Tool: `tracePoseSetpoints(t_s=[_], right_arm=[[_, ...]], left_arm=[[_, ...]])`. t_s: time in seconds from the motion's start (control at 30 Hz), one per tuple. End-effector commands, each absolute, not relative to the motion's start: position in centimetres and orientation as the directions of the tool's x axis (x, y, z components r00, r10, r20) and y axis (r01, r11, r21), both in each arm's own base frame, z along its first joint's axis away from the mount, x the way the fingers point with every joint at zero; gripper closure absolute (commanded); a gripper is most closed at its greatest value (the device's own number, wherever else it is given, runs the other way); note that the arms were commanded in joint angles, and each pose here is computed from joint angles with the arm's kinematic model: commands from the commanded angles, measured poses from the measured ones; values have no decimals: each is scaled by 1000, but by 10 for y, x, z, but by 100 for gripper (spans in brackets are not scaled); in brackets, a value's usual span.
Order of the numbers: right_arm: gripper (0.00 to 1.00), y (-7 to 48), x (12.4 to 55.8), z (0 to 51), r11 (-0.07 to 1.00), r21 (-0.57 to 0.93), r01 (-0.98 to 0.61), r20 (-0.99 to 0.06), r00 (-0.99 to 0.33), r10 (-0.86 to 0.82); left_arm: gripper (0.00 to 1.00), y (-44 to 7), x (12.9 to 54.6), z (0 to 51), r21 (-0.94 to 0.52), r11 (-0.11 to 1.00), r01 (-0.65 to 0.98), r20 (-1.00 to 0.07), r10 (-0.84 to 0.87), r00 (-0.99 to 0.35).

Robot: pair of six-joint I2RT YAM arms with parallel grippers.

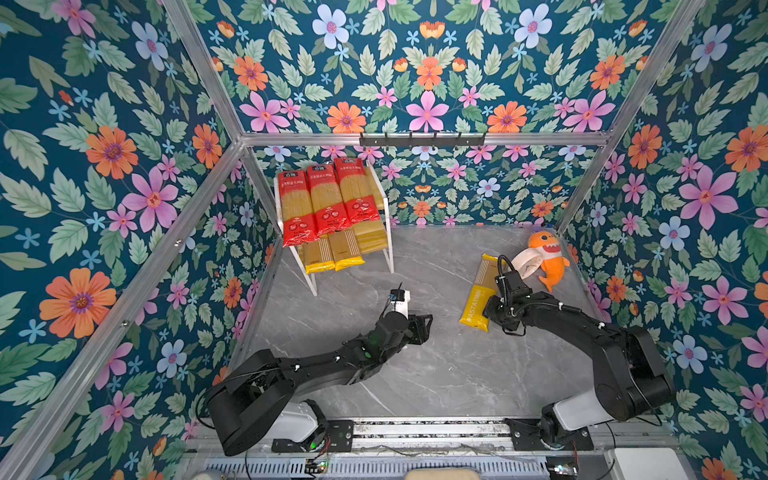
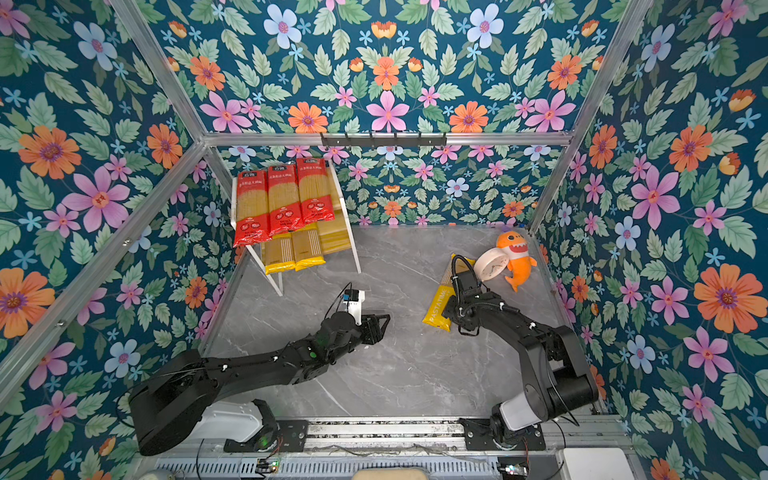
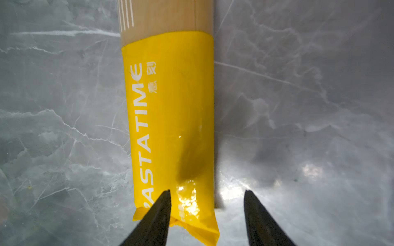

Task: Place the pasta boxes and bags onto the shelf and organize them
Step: 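Withdraw the right gripper and reach the last yellow pack by the orange toy, then grasp the yellow pack's end with the right gripper and drag it toward the table center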

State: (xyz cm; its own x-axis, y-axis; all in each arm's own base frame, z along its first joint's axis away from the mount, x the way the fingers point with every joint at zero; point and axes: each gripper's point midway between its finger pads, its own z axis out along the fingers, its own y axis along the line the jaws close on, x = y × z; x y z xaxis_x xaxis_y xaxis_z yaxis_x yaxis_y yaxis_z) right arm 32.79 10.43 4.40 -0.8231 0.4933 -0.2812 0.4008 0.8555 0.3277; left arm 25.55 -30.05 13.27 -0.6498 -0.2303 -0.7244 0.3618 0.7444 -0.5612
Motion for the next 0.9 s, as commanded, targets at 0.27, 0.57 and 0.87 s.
tracePoseSetpoints(t_s=[0.27, 0.57, 0.87], right_arm=[[84, 161, 306, 27, 910, 373, 178, -228, -934, 276], [83, 191, 232, 30, 939, 342, -29, -131, -991, 17], [52, 211, 278, 85, 814, 570, -110, -223, -974, 25]], left_arm=[[38, -285, 257, 139, -563, 756, 333, -740, -281, -612], [38, -286, 260, 139, -574, 753, 322, -733, -298, -611], [38, -297, 255, 125, -648, 708, 282, -655, -329, -680]])
